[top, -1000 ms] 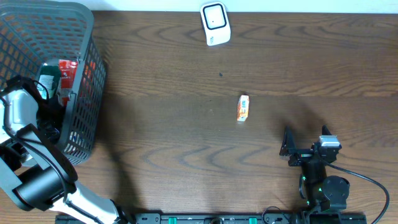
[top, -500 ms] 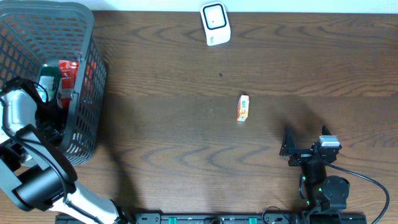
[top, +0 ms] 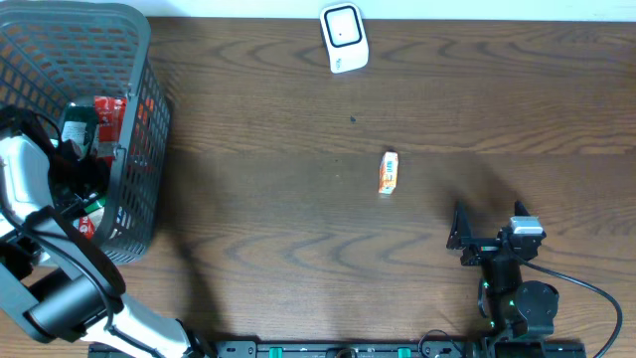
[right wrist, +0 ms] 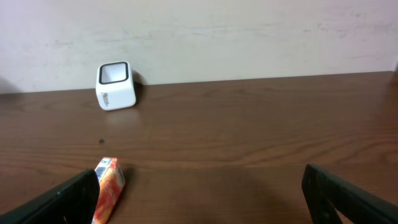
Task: Scan the item barcode
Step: 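Close the left gripper on the green lid and lift the jar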
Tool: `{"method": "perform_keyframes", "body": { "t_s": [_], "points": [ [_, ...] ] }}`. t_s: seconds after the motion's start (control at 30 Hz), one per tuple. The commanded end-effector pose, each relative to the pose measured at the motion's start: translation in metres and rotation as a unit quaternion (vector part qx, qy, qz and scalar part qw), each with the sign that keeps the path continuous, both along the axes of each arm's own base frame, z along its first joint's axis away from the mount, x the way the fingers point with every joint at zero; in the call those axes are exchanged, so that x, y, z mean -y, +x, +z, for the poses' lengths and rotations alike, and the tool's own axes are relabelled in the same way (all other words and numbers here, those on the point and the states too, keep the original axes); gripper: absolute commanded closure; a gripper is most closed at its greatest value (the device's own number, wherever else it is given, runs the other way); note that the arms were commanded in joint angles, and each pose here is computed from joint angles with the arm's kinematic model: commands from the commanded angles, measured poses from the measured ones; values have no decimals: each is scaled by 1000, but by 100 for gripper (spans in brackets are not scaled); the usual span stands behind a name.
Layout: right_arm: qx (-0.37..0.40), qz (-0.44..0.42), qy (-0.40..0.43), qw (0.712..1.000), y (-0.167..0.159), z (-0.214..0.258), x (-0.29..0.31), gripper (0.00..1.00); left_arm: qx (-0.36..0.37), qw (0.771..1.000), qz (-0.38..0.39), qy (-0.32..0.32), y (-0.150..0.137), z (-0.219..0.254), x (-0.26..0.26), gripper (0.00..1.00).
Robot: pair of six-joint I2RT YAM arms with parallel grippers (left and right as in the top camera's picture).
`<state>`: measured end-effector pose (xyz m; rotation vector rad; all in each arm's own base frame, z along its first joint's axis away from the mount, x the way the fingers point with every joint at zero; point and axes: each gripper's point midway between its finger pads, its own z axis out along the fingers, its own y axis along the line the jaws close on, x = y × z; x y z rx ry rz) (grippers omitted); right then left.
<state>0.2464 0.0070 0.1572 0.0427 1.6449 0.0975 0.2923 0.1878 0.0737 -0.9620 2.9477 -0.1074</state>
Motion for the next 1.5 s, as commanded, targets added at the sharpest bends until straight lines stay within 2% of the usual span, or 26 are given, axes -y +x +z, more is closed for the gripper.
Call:
{"method": "perform_keyframes", "body": {
  "t_s": [0.0, 0.1, 0.2, 0.23, 0.33, 0.4, 0.53, 0.73, 0.77, 0.87, 0.9, 1.33, 1.47],
  "points": [
    [-1, -6, 5, 1000, 0, -1, 3, 1, 41, 998, 13, 34, 13, 24, -12, 50],
    [-1, -6, 5, 1000, 0, -1, 3, 1, 43, 998, 13, 35, 14, 20, -13, 43],
    [-1, -6, 4, 1000, 0, -1, 3, 1, 33, 999, 13, 29, 9, 14, -9, 18],
    [-1, -6, 4, 1000, 0, -1, 3, 1, 31, 999, 13, 27, 8, 12, -8, 14],
    [-1, -6, 5, 1000, 0, -1, 3, 1, 26, 999, 23, 23, 6, 10, -6, 5],
    [-1, -6, 5, 1000, 0, -1, 3, 1, 20, 999, 33, 18, 2, 10, -4, 3],
    [-1, -6, 4, 1000, 0, -1, 3, 1, 3, 999, 33, 8, -5, 9, 1, 3],
    [-1, -6, 5, 1000, 0, -1, 3, 1, 7, 999, 51, 5, -2, 0, 6, 4],
    [-1, -6, 5, 1000, 0, -1, 3, 1, 8, 999, 49, 5, -1, -1, 7, 6],
    [-1, -6, 5, 1000, 0, -1, 3, 1, 14, 999, 44, 9, 3, -1, 8, 21],
    [-1, -6, 5, 1000, 0, -1, 3, 1, 15, 999, 42, 9, 4, -1, 9, 23],
    [-1, -6, 5, 1000, 0, -1, 3, 1, 14, 999, 42, 24, 2, -15, 5, 23],
    [-1, -6, 5, 1000, 0, -1, 3, 1, 21, 999, 42, 28, 5, -12, 3, 33]
  ]
}}
